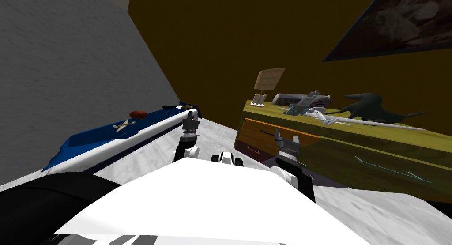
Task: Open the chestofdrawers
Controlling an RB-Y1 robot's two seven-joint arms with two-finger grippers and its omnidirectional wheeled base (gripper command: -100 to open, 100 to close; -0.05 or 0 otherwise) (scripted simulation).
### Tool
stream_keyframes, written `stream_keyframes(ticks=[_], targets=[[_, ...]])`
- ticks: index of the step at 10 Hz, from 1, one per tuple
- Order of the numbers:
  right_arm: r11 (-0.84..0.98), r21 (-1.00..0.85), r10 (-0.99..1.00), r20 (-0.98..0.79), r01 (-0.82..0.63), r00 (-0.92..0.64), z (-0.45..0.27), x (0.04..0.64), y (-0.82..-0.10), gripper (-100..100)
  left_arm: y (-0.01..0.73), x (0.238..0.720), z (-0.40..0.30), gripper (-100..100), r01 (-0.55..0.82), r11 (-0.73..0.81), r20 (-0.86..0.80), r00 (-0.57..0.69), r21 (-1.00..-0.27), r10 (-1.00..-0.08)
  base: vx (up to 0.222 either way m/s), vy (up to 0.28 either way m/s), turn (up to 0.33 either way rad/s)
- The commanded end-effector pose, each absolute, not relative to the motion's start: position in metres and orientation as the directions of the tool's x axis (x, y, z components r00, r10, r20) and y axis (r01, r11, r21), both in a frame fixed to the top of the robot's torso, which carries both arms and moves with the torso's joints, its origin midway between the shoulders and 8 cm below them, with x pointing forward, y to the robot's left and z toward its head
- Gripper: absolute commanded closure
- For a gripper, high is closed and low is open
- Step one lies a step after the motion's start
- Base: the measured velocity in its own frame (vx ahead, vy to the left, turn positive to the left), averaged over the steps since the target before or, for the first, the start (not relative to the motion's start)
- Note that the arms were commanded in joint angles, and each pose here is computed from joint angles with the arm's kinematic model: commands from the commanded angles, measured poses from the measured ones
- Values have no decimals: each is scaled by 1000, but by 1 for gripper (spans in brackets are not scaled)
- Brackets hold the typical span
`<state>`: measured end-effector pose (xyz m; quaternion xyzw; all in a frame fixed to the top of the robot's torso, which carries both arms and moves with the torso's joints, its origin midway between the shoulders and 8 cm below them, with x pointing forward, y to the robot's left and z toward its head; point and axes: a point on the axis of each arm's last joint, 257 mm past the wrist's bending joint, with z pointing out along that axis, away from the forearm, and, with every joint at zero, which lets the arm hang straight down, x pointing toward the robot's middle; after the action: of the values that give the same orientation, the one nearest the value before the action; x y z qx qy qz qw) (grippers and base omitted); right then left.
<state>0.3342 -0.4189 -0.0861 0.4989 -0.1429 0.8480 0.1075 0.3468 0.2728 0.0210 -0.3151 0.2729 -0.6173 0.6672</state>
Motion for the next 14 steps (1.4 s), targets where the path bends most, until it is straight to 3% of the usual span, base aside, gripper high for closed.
stream_keyframes(ticks=[1,14], targets=[[-922,-242,-64,865,-302,-498,-97,333,-428,-100,273,347,21,0,652,39,25,89,-757,-996,-26,-7,131],[-713,-676,-468,658,-189,-589,-147,332,-463,-100,273,347,21,0,652,39,25,89,-757,-996,-27,-5,146]])
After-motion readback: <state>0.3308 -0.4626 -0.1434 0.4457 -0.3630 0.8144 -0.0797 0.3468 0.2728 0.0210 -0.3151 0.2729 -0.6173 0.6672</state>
